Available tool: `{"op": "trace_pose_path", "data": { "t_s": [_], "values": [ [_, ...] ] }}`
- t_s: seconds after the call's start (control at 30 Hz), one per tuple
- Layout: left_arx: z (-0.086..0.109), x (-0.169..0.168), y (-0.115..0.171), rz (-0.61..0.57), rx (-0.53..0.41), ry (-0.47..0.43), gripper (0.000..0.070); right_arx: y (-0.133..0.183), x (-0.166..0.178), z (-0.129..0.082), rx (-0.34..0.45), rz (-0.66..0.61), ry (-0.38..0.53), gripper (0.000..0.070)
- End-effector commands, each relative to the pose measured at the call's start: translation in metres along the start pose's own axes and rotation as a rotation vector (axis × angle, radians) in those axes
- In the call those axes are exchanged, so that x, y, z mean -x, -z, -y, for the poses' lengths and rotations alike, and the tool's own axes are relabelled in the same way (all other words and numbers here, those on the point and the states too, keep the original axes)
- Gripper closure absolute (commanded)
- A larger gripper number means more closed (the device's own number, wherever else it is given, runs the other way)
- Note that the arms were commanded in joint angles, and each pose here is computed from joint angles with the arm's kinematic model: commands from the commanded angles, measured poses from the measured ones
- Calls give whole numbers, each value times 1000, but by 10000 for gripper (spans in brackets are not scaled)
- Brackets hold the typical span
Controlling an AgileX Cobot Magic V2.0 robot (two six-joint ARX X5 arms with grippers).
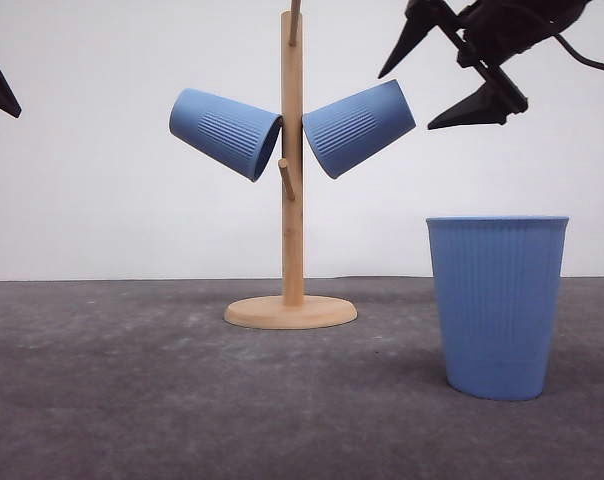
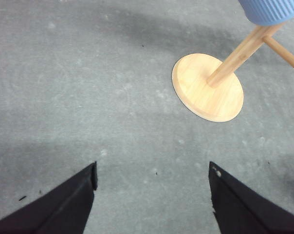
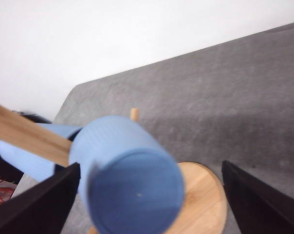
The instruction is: Place three cups
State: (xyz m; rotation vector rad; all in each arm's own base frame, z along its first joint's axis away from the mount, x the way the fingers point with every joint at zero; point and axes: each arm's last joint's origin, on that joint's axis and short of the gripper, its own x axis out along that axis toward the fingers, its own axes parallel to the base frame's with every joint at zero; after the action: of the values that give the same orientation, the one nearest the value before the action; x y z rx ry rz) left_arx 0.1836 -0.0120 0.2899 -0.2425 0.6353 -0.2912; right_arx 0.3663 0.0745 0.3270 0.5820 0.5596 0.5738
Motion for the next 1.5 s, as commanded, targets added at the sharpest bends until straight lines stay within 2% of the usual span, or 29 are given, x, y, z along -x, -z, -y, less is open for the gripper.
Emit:
{"op": "trace_pose_path", "data": {
  "t_s": [0.0,0.1,0.27,0.57,0.77,0.93,1.1,1.17,1.33,1.47],
  "values": [
    [0,0,-3,11,-2,0,270,-8,7,-6,36,22,-14,108],
    [0,0,-3,11,-2,0,270,-9,25,-10,104,10,30,108],
    [0,0,-3,10,-2,0,269,6,60,-20,297,-92,248,110],
    [0,0,-3,9,-2,0,269,52,115,-32,475,-120,301,115],
    [0,0,0,-20,8,2,269,86,141,-32,477,-129,290,126],
    [0,0,2,-40,14,0,269,115,152,-23,456,-186,302,126],
    [0,0,2,-39,14,0,269,128,157,-19,438,-219,304,126],
    [0,0,2,-39,13,1,269,130,159,-22,434,-237,274,126],
    [0,0,2,-39,11,0,269,135,161,-36,438,-384,179,126],
    [0,0,2,-39,10,0,269,138,156,-47,506,-531,153,126]
  ]
}}
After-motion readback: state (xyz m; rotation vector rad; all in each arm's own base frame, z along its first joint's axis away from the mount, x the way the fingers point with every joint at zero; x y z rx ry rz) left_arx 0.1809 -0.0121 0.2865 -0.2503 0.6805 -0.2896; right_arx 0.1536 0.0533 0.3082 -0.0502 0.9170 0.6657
